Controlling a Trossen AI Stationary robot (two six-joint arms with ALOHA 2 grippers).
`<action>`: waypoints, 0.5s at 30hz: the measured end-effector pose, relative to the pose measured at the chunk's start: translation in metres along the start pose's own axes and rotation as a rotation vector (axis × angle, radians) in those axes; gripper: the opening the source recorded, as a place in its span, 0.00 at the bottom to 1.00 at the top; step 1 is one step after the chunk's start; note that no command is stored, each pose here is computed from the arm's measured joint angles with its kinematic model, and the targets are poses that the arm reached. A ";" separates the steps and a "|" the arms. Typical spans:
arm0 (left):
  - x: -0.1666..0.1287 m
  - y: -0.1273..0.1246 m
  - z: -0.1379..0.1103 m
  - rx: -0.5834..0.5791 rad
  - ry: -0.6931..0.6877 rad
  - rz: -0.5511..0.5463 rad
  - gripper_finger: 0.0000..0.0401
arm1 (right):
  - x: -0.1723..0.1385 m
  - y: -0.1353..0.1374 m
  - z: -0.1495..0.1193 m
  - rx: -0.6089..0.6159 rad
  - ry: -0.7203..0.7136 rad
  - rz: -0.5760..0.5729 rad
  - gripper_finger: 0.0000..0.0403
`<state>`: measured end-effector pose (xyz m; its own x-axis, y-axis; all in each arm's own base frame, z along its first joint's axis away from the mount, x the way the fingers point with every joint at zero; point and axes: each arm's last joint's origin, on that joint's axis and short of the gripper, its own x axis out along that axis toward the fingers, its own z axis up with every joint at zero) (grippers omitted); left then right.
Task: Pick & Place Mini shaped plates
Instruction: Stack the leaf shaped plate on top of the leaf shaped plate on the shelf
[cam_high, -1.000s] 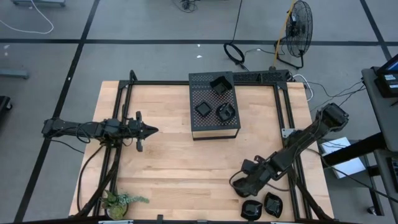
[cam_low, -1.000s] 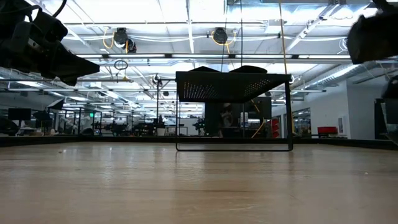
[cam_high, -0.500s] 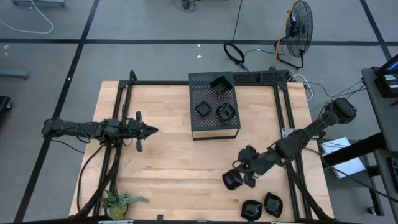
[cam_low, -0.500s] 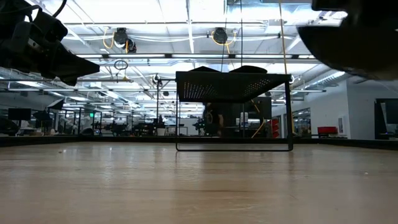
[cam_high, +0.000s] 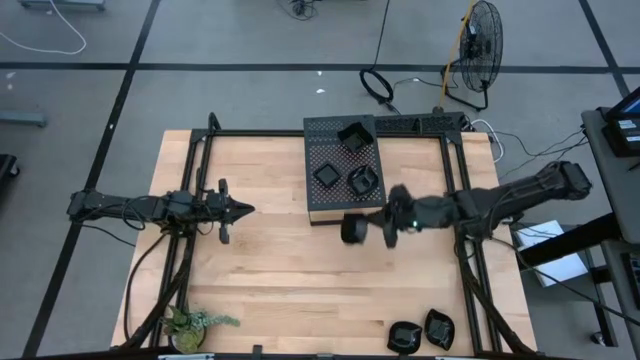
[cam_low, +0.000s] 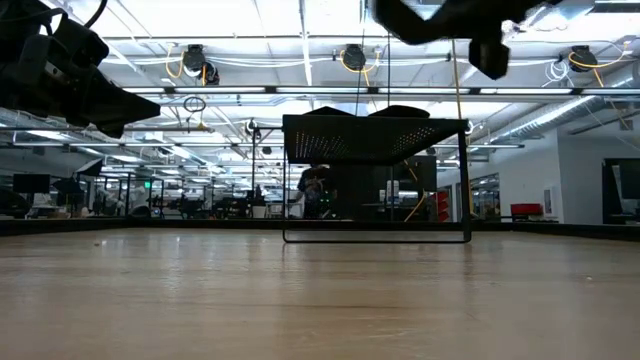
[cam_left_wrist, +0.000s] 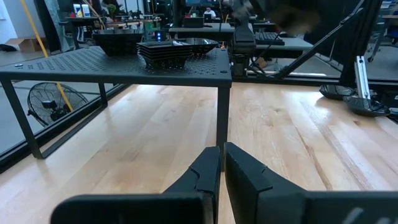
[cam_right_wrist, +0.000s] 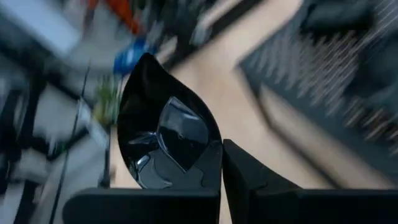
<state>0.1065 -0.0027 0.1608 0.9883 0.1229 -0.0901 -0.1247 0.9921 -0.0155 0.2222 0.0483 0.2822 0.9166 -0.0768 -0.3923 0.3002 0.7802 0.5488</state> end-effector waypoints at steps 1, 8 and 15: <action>0.000 0.000 0.000 0.000 0.000 0.000 0.06 | -0.001 -0.002 0.006 0.016 -0.047 -0.019 0.00; 0.000 0.000 0.000 0.000 0.000 0.000 0.06 | 0.003 -0.023 0.026 0.103 -0.316 -0.225 0.00; 0.000 0.000 0.000 0.000 0.000 0.000 0.06 | 0.012 -0.047 0.011 0.169 -0.478 -0.221 0.00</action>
<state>0.1065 -0.0027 0.1608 0.9883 0.1230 -0.0905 -0.1248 0.9921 -0.0154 0.2220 0.0043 0.2599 0.8327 -0.5318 -0.1542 0.5013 0.6058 0.6178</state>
